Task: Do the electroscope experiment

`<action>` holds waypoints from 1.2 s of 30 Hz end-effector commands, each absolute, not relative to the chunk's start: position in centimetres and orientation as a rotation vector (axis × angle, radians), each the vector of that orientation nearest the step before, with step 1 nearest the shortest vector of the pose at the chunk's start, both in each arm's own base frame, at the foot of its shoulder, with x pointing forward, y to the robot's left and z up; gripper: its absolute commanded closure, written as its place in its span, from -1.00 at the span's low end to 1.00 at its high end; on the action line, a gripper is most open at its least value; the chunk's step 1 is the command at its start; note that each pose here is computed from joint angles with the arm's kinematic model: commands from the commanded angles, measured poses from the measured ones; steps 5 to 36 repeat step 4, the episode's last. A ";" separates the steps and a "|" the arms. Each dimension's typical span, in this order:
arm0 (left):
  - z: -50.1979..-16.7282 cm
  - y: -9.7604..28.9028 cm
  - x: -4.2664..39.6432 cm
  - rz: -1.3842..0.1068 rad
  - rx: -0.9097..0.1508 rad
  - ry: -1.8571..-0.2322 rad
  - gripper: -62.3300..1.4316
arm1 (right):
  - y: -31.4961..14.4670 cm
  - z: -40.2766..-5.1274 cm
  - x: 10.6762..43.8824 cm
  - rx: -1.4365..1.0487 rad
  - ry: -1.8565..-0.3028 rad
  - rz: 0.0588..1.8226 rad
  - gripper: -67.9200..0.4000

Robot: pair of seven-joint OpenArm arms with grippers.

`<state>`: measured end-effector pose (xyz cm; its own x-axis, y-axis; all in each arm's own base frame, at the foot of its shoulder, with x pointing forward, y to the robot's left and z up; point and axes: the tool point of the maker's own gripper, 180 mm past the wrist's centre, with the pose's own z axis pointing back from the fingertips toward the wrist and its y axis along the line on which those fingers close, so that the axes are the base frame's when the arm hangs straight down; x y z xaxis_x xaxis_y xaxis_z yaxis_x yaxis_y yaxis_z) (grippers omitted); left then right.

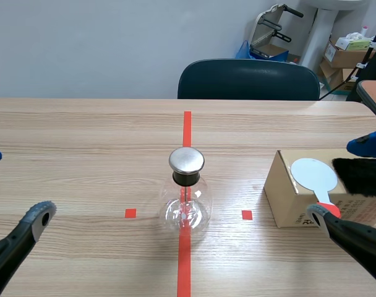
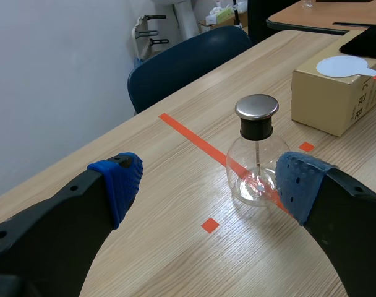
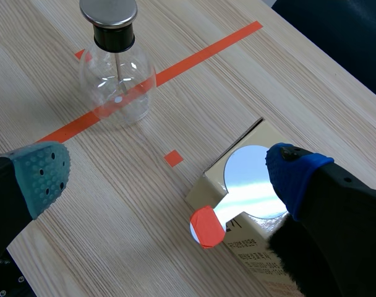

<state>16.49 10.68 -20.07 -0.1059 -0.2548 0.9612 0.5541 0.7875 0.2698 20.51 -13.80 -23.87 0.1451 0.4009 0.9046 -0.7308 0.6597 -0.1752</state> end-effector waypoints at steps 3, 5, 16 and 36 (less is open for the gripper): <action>-19.2 10.3 16.7 -0.683 -0.262 -1.565 -0.52 | -13.7 -23.3 20.6 0.350 -1.180 0.838 -1.00; -19.2 10.3 16.7 -0.682 -0.262 -1.565 -0.52 | -13.7 -23.3 20.6 0.350 -1.180 0.838 -1.00; -19.2 10.3 16.7 -0.682 -0.262 -1.565 -0.52 | -13.7 -23.3 20.6 0.350 -1.180 0.838 -1.00; -19.2 10.3 16.7 -0.682 -0.262 -1.565 -0.52 | -13.7 -23.3 20.6 0.350 -1.180 0.838 -1.00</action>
